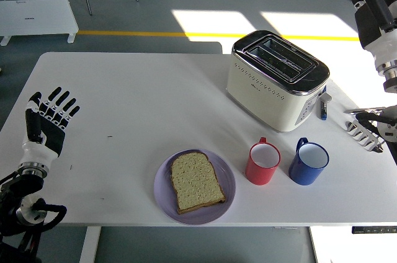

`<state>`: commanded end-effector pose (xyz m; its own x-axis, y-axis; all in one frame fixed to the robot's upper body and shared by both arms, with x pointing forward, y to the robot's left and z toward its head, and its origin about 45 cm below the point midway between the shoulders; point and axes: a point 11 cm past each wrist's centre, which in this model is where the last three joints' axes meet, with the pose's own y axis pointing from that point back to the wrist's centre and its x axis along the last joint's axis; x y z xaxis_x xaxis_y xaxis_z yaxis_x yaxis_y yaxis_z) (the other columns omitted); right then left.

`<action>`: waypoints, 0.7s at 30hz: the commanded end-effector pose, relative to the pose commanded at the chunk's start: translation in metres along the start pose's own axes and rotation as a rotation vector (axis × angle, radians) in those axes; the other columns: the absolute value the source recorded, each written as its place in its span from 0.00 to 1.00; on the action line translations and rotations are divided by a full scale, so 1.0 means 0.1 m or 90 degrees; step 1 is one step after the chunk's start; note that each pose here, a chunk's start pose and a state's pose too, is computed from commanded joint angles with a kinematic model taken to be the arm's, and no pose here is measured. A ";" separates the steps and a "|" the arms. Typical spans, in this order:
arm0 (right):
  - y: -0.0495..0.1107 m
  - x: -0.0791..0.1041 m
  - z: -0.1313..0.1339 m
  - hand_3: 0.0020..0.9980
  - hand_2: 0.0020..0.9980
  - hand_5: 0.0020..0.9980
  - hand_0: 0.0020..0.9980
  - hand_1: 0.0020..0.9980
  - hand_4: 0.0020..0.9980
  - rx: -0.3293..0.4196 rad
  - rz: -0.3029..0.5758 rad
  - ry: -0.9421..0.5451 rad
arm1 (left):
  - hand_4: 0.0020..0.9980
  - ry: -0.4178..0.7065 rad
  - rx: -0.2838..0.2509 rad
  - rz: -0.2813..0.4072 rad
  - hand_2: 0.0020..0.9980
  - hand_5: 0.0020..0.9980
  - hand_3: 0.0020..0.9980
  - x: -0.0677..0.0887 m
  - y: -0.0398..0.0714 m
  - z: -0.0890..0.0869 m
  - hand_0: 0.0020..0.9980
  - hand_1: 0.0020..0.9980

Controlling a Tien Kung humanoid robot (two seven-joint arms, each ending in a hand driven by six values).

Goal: Push plate across desktop,pick up the break from the machine,place the break in the plate

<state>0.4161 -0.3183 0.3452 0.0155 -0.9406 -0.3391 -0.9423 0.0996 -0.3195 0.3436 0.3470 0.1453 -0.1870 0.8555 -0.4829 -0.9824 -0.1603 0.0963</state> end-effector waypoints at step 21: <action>0.70 0.94 0.66 0.77 0.79 0.51 0.83 0.78 0.53 -0.115 0.147 -0.057 | 0.57 0.001 -0.009 0.012 0.82 1.00 0.78 0.06 0.04 0.03 0.77 0.78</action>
<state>0.3742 -0.3782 0.2325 -0.1844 -0.8663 -0.4643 -0.9683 0.2412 -0.0655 0.3384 0.3531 0.1458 -0.2055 0.8513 -0.4827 -0.9786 -0.1833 0.0933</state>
